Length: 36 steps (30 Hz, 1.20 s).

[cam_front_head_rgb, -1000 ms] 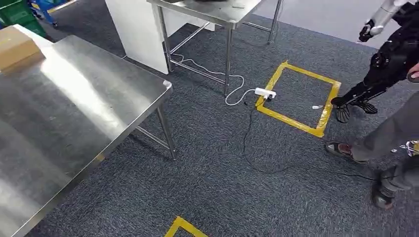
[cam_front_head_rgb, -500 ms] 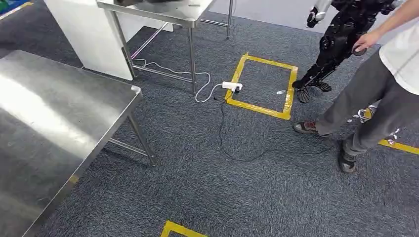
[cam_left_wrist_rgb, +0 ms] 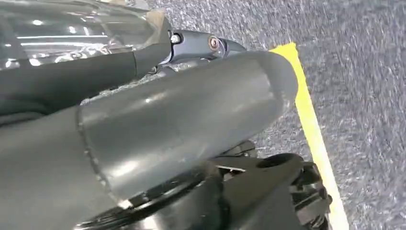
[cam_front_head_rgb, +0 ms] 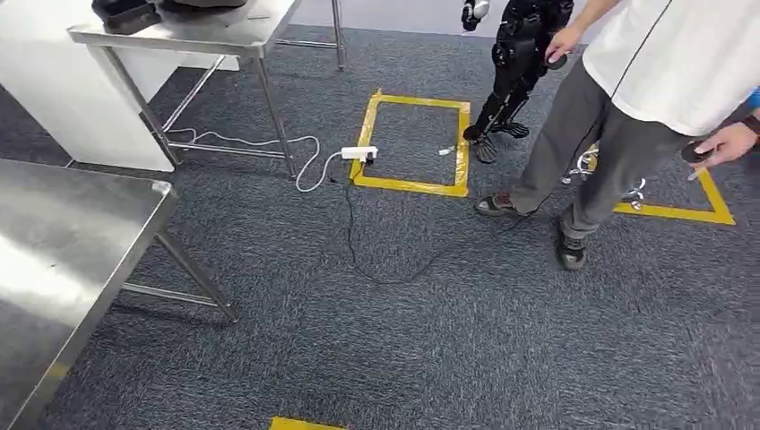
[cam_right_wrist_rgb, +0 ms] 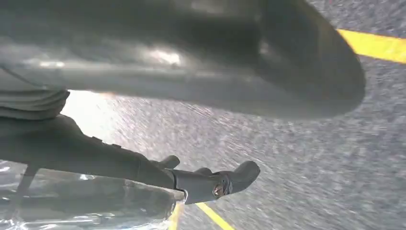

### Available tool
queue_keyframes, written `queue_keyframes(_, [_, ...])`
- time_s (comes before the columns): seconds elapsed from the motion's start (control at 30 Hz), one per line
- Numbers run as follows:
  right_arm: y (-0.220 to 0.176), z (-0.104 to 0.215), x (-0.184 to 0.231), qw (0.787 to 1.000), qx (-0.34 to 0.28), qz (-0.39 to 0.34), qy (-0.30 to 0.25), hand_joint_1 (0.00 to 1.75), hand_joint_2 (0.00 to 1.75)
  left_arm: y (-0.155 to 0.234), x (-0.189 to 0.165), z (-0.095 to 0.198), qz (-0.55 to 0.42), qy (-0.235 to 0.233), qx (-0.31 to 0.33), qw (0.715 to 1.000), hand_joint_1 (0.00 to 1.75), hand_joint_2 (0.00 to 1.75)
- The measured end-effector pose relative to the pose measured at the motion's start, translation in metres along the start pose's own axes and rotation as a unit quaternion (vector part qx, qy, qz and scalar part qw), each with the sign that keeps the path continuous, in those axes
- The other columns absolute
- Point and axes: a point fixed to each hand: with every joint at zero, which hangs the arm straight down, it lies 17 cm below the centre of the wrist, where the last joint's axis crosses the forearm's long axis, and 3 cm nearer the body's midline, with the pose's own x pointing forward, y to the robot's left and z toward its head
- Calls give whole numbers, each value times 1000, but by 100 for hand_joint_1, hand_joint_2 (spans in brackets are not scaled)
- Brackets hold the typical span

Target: Take the parts from the cabinet and place them on the table.

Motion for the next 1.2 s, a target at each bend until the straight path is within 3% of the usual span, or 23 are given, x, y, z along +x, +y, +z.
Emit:
queue_keyframes(0.47, [5, 2, 4, 1000, 5, 3, -15, 0, 0, 4, -2, 0, -11, 1, 2, 1000, 0, 0])
queue_keyframes(0.8, [1, 0, -5, 1000, 7, -22, 3, 0, 0, 0, 23, -8, -35, -8, -6, 999, 0, 0])
queue_keyframes(1.2, [1, -1, -5, 1000, 6, -24, 5, 0, 0, -1, 14, -6, -40, 0, -9, 999, 0, 0])
